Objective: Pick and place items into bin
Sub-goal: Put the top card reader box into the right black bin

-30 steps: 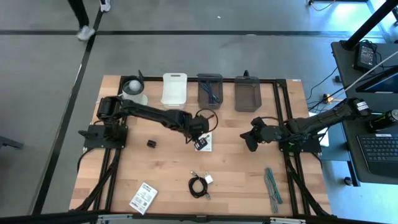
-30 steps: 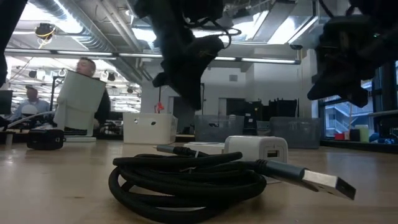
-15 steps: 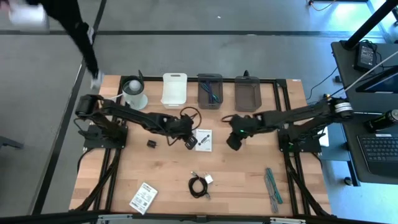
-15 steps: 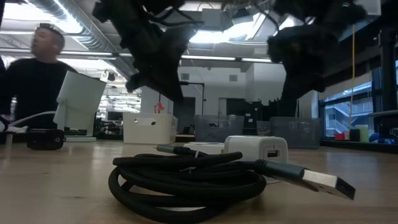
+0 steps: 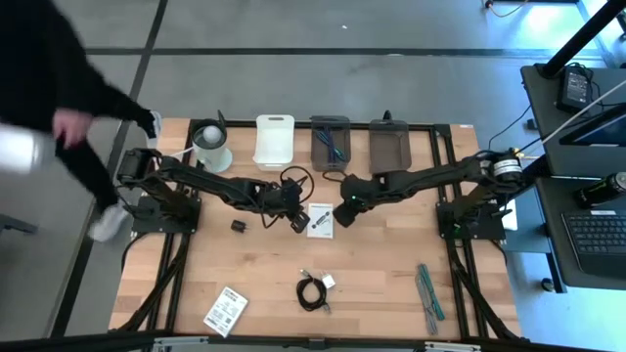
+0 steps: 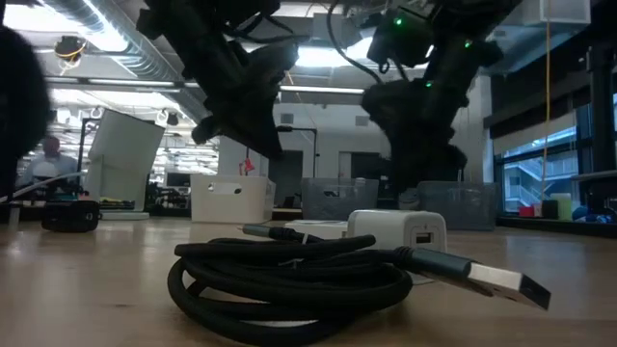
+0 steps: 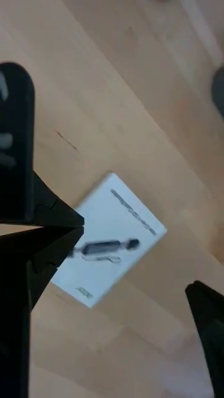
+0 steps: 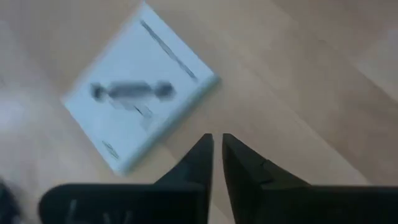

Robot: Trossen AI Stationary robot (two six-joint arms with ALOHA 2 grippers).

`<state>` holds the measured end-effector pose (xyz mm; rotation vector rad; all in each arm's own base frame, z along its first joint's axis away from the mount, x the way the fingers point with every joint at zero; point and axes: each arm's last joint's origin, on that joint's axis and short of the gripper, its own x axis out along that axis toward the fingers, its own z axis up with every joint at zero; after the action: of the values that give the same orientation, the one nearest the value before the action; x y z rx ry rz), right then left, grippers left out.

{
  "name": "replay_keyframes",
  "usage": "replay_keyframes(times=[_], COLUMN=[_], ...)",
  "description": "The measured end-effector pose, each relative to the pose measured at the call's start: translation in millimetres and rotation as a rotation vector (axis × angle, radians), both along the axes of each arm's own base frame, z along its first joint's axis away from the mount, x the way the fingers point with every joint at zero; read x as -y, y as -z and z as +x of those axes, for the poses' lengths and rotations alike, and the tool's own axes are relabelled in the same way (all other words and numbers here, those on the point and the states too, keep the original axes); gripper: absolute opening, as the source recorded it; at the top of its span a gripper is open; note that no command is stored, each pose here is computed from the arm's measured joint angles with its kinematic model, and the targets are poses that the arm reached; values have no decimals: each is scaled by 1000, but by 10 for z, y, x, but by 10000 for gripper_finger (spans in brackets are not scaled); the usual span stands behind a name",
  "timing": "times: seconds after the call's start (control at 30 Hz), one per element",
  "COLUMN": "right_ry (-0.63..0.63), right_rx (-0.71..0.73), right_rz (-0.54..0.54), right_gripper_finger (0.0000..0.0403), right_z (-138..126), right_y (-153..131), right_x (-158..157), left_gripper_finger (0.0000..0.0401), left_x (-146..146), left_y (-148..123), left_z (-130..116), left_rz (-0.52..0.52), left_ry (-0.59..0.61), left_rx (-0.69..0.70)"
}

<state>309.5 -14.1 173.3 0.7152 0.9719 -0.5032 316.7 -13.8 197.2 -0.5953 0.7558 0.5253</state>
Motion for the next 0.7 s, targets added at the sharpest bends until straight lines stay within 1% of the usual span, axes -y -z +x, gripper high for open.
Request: replay_keyframes(times=[0.1, 0.17, 0.3, 0.47, 0.53, 0.63, 0.7], right_ry=[60, 84, 90, 113, 116, 154, 183], right_rx=[111, 151, 154, 127, 125, 136, 178], right_rz=[47, 60, 62, 76, 76, 103, 130], right_gripper_finger=[67, 81, 103, 114, 114, 114, 114], right_z=[40, 41, 28, 4, -1, -62, -99], right_y=[38, 43, 50, 68, 91, 203, 281], right_x=[45, 67, 92, 93, 79, 61, 38], left_gripper_finger=[4, 6, 27, 61, 67, 69, 68], left_x=[-8, -14, -40, -61, -63, -54, -55], left_y=[11, 31, 101, 211, 265, 323, 356], left_z=[12, 9, 35, 112, 135, 177, 188], left_rz=[-3, -10, -26, -66, -81, -90, -97], left_ry=[-1, 3, 6, 25, 43, 66, 56], left_rx=[-1, -14, -35, -32, -41, -35, -39])
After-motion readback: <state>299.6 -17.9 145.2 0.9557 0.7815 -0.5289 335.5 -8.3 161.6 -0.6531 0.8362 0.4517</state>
